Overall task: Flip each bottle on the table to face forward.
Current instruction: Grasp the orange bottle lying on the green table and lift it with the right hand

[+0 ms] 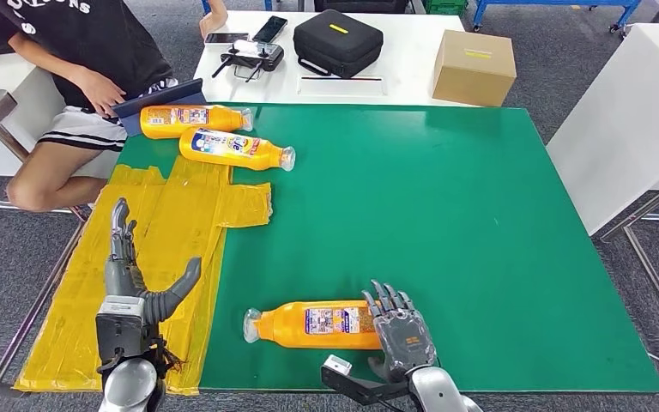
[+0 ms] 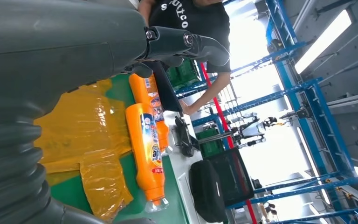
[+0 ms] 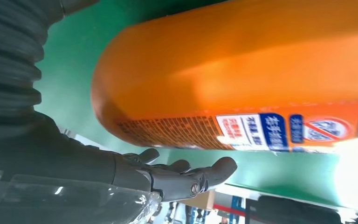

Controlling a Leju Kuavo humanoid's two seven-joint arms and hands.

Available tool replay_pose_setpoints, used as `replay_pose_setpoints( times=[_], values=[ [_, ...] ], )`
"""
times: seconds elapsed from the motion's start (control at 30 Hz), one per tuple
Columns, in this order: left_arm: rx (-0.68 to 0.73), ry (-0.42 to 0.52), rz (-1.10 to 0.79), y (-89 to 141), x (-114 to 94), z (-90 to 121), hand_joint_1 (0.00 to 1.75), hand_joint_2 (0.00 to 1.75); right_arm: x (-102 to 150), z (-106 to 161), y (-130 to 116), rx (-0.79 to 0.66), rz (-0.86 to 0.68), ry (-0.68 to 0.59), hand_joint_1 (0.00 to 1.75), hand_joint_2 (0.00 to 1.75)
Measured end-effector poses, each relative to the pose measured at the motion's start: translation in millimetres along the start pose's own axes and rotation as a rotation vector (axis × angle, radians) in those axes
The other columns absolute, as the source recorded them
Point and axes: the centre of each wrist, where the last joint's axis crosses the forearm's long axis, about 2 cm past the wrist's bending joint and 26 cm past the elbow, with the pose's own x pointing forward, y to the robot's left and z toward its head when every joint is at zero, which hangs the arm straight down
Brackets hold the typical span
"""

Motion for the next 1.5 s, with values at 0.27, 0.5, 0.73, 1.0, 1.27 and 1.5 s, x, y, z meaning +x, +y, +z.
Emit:
replay_pose_setpoints(
  times=[0.27, 0.5, 0.73, 1.0, 1.27, 1.5],
  values=[
    [-0.004, -0.055, 0.015, -3.1, 12.5, -1.3, 0.0, 1.75, -5.0, -16.3, 3.2, -0.013, -0.031, -0.001, 1.67, 1.75],
    [0.0, -0.089, 0.022, -3.8, 20.8, -2.4, 0.0, 1.75, -5.3, -27.0, 3.5, -0.015, -0.038, 0.002, 1.69, 1.75],
    [0.008, -0.104, 0.02, -2.4, 23.2, -0.2, 0.0, 1.75, -3.9, -29.0, 4.1, -0.019, -0.05, -0.002, 1.75, 1.75],
    [0.008, -0.104, 0.016, -1.9, 22.6, 3.4, 0.0, 1.75, -3.5, -28.3, 1.8, -0.089, -0.126, -0.006, 1.75, 1.75],
    [-0.003, -0.105, 0.015, -2.9, 23.0, 6.7, 0.0, 1.75, -4.6, -30.8, -15.3, -0.252, -0.319, -0.021, 1.75, 1.75],
    [-0.005, -0.107, 0.015, -3.2, 23.4, 5.9, 0.0, 1.75, -4.9, -35.5, -25.4, -0.342, -0.466, -0.032, 1.75, 1.75]
  ],
)
